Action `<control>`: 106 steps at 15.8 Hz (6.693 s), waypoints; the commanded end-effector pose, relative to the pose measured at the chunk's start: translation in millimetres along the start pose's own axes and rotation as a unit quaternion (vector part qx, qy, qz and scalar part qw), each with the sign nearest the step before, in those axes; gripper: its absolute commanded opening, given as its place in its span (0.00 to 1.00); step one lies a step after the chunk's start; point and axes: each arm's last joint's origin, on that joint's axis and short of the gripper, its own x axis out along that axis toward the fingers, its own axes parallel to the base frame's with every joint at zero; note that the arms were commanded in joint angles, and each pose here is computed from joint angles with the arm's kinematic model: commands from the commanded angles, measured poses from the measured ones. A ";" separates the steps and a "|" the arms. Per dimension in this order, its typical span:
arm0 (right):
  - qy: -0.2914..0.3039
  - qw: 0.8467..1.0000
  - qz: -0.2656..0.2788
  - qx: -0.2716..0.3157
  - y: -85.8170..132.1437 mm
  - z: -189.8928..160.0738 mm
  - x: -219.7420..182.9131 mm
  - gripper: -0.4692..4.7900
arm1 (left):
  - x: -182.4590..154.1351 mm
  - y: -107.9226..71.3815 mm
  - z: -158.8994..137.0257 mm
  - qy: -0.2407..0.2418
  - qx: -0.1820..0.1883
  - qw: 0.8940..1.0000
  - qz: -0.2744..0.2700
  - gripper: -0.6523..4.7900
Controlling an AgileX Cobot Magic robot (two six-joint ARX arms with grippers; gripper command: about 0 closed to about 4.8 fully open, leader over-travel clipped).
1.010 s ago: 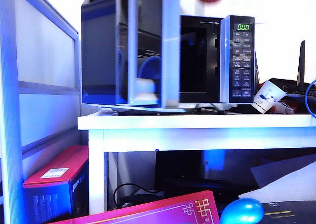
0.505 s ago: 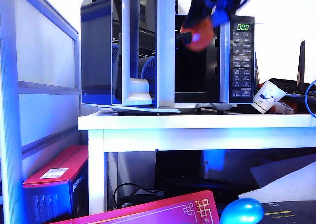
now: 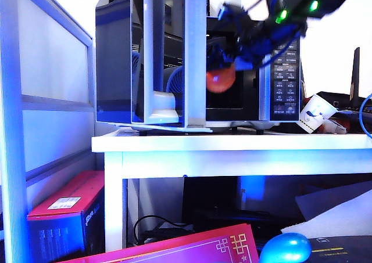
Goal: Open the microwave door, place the orange inside the microwave, then close the microwave door.
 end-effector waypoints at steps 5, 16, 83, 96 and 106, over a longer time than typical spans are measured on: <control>-0.092 0.995 -0.015 -0.026 -1.8 -7.2 21.2 0.59 | 13.3 -1.5 -26.0 0.094 -0.054 0.994 -0.024 0.15; -0.128 0.991 -0.006 -0.042 -0.2 -23.5 67.8 0.59 | 13.2 -1.7 -26.4 0.096 -0.056 0.994 -0.025 0.15; 0.084 0.994 -0.020 -0.070 7.9 -4.3 121.5 1.00 | 11.2 -5.6 -33.9 0.134 -0.079 0.987 -0.038 0.15; 0.209 0.977 0.004 -0.043 15.9 33.6 67.6 1.00 | 11.3 -5.5 -33.9 0.134 -0.078 0.987 -0.038 0.15; 0.255 0.966 0.007 -0.034 24.9 81.2 5.8 1.00 | 11.5 -5.2 -33.4 0.131 -0.077 0.988 -0.037 0.15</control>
